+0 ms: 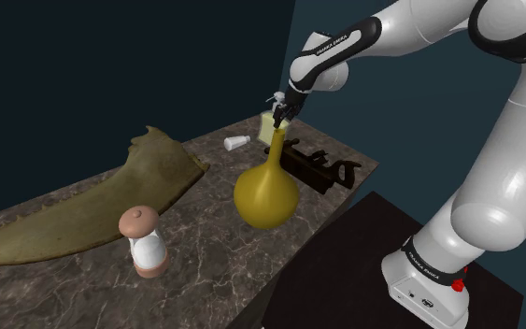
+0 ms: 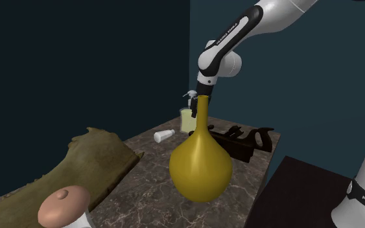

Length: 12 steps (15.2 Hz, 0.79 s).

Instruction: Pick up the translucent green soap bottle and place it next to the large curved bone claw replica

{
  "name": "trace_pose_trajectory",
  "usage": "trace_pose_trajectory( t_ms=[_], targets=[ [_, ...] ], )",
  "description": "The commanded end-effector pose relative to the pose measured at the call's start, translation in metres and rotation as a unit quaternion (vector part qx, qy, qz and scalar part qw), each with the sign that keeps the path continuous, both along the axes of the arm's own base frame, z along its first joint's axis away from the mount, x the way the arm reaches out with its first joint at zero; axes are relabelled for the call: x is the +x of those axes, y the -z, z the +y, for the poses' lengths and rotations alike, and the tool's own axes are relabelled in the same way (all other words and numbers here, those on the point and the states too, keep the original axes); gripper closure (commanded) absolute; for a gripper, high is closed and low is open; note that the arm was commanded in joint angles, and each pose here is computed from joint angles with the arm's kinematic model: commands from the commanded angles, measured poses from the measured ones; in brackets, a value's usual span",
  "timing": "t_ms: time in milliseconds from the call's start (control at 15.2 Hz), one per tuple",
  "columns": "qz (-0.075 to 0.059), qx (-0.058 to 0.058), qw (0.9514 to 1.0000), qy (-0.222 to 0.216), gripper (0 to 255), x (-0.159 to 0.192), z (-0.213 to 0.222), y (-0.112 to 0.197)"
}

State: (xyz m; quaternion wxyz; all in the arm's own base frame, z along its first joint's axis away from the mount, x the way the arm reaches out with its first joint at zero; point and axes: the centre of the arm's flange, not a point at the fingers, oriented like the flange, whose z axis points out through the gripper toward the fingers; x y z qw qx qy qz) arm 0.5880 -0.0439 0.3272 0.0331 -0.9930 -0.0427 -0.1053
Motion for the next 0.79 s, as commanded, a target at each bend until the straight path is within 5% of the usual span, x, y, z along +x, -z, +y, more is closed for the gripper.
trace_pose_trajectory(
  t_ms=[0, 726],
  targets=[
    [0.000, 0.000, 1.0000, 0.000, 255, 0.000, 0.000, 0.000],
    [0.000, 0.000, 1.0000, 0.000, 255, 0.000, 0.000, -0.031]
  ],
)
